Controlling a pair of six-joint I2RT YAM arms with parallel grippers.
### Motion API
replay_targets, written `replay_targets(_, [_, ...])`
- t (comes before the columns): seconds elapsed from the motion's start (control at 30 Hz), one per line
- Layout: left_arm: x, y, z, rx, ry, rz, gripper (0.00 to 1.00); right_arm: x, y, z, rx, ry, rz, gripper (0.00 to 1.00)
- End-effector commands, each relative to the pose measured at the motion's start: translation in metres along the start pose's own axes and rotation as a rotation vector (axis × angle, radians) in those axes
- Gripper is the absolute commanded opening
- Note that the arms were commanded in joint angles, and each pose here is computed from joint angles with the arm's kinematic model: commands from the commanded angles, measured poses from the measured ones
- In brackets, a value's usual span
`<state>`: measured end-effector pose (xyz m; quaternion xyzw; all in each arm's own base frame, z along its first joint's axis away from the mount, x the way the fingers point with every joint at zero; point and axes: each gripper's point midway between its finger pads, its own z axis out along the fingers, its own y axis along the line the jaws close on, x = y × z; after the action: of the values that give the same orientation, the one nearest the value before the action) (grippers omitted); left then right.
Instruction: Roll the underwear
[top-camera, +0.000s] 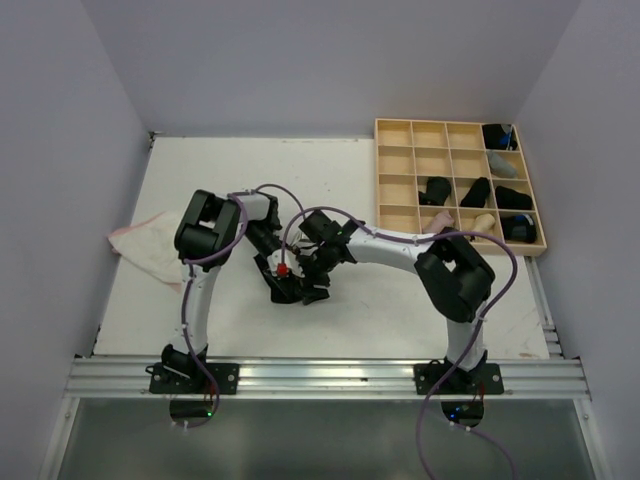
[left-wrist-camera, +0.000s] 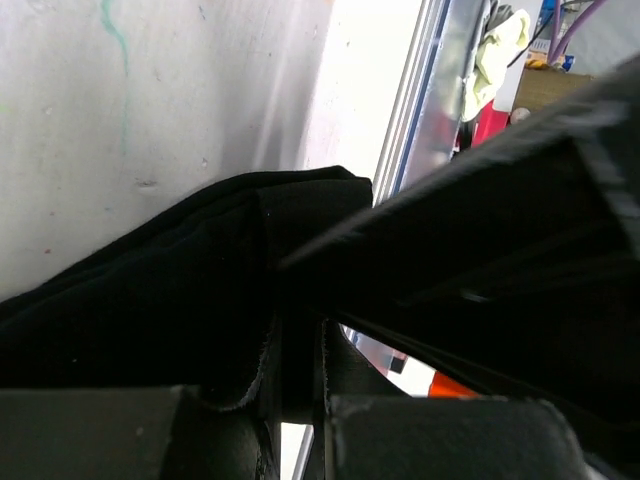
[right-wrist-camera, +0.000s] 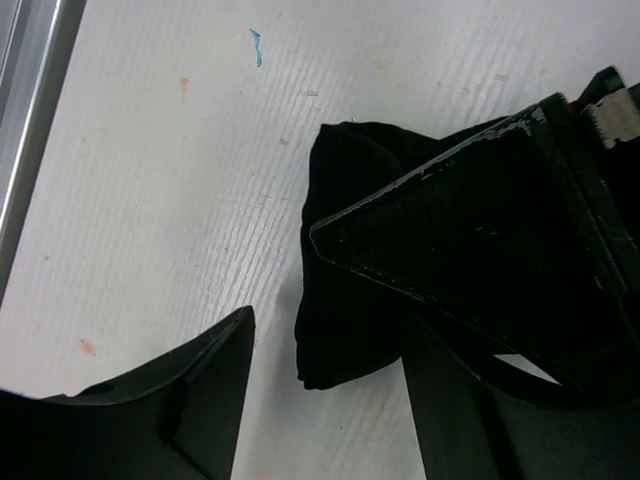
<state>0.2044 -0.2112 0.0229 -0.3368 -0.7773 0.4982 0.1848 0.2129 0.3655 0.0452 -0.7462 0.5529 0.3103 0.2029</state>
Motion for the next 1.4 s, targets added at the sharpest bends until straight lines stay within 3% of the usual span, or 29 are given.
replay_targets(0.0, [0.011, 0.086, -0.002, -0.287, 0.138, 0.206, 0.11, -0.008, -0.003, 0.011, -0.018, -0.042, -0.053, 0.63])
replay_targets(0.07, [0.011, 0.085, -0.002, -0.29, 0.133, 0.211, 0.11, -0.008, -0.002, 0.015, -0.022, -0.046, -0.054, 0.59])
replay_targets(0.17, [0.008, 0.085, -0.004, -0.319, 0.115, 0.244, 0.13, -0.004, 0.001, 0.023, -0.031, -0.041, -0.044, 0.44])
replay_targets(0.2, [0.004, 0.088, -0.006, -0.339, 0.103, 0.264, 0.15, 0.0, 0.001, 0.026, -0.036, -0.032, -0.035, 0.32])
replay_targets(0.27, [0.001, 0.084, -0.009, -0.358, 0.081, 0.294, 0.19, 0.001, 0.002, 0.026, -0.043, -0.028, -0.014, 0.19])
replay_targets(0.3, [-0.007, 0.079, -0.013, -0.375, 0.05, 0.328, 0.22, 0.002, 0.004, 0.026, -0.048, -0.024, -0.003, 0.06])
replay_targets(0.33, [-0.013, 0.076, -0.016, -0.384, 0.022, 0.346, 0.26, 0.003, 0.006, 0.025, -0.056, -0.015, 0.008, 0.0])
replay_targets(0.47, [-0.056, 0.043, -0.044, -0.392, -0.188, 0.475, 0.34, 0.012, 0.014, 0.024, -0.082, 0.036, 0.095, 0.0])
replay_targets(0.57, [-0.074, 0.016, -0.087, -0.417, -0.374, 0.551, 0.4, 0.023, 0.019, 0.023, -0.107, 0.088, 0.206, 0.0])
replay_targets(0.63, [-0.088, -0.007, -0.131, -0.469, -0.559, 0.617, 0.45, 0.028, 0.021, 0.021, -0.116, 0.105, 0.283, 0.0])
replay_targets(0.8, [-0.067, -0.042, -0.197, -0.719, -0.737, 0.692, 0.47, 0.037, 0.02, 0.018, -0.147, 0.103, 0.505, 0.0])
replay_targets(0.97, [-0.024, -0.056, -0.191, -0.9, -0.673, 0.838, 0.49, 0.043, 0.022, 0.016, -0.241, 0.058, 0.723, 0.0])
replay_targets(1.1, [0.013, -0.046, -0.129, -0.961, -0.491, 0.963, 0.5, 0.056, 0.022, 0.02, -0.334, 0.027, 0.947, 0.0])
replay_targets(1.2, [0.018, -0.042, -0.082, -1.003, -0.389, 1.091, 0.5, 0.062, 0.021, 0.021, -0.378, 0.009, 1.037, 0.0])
replay_targets(1.37, [0.003, -0.042, -0.046, -1.077, -0.335, 1.226, 0.52, 0.07, 0.016, 0.031, -0.395, 0.054, 1.093, 0.0])
